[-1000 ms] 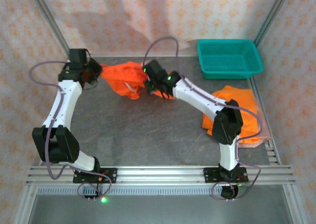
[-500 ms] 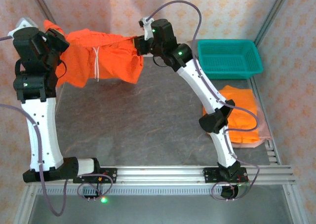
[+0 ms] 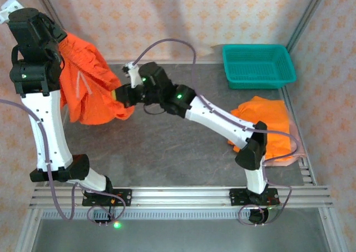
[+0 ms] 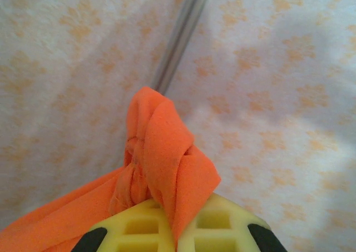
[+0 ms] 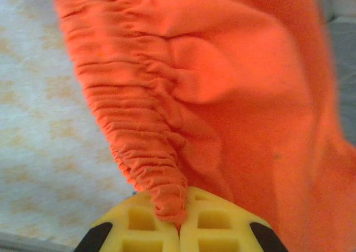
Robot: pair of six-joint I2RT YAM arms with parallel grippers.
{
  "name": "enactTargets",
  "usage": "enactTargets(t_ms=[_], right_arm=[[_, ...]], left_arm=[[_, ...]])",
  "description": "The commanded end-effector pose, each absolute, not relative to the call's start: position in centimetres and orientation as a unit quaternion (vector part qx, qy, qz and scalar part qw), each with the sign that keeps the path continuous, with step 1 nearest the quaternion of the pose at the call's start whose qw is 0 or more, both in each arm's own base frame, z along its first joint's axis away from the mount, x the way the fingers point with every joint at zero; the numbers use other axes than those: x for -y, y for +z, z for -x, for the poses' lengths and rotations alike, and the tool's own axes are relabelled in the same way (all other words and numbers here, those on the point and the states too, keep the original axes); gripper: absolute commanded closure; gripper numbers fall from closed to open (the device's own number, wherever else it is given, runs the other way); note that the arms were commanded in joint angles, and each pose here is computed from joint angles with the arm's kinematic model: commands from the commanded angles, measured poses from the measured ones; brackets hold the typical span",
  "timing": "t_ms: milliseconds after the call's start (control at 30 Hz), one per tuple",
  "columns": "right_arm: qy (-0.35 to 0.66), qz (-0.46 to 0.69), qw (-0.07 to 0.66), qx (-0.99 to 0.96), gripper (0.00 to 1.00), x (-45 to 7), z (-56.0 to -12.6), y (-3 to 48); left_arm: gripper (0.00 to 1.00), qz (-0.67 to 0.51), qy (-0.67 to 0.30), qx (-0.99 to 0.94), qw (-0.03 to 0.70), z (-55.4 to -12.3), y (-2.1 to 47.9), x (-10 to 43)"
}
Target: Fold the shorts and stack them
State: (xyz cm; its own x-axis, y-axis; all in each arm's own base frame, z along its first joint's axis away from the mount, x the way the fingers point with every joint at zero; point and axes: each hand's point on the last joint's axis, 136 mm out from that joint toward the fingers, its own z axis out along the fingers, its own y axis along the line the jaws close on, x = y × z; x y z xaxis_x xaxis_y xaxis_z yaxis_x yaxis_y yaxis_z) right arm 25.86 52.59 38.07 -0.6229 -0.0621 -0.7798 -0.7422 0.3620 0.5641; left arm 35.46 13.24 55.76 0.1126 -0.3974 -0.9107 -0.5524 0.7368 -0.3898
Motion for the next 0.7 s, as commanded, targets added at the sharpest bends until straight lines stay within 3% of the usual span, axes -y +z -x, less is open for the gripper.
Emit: enactTargets(t_ms=[0,200,367,500,667], right_arm=[[0.534,0.247,0.319,-0.743,1.0,-55.7,-24.6,38.6],[0.623,0.234,0.257,-0.701,1.0,-60.1,-21.7,41.2],[0.68,0.222,0.215,-0.665,1.0,-61.1,-20.1,44.0],[0.677,0.218,0.215,-0.669,1.0,-59.6,-19.7,44.4],[0.676,0.135,0.223,-0.69,1.0,-55.3,-21.8,42.7]], left_arm=[[1.0,0.383,0.155,-0.615,0.672,-32.9,58.6,-16.3],[1.0,0.392,0.209,-0.597,0.668,-32.1,60.1,-18.0],[1.0,0.373,0.189,-0.585,0.695,-32.9,62.0,-17.4],[1.0,0.322,0.111,-0.61,0.715,-37.1,61.7,-14.5],[1.0,0.201,0.1,-0.685,0.693,-45.5,57.8,-6.1]])
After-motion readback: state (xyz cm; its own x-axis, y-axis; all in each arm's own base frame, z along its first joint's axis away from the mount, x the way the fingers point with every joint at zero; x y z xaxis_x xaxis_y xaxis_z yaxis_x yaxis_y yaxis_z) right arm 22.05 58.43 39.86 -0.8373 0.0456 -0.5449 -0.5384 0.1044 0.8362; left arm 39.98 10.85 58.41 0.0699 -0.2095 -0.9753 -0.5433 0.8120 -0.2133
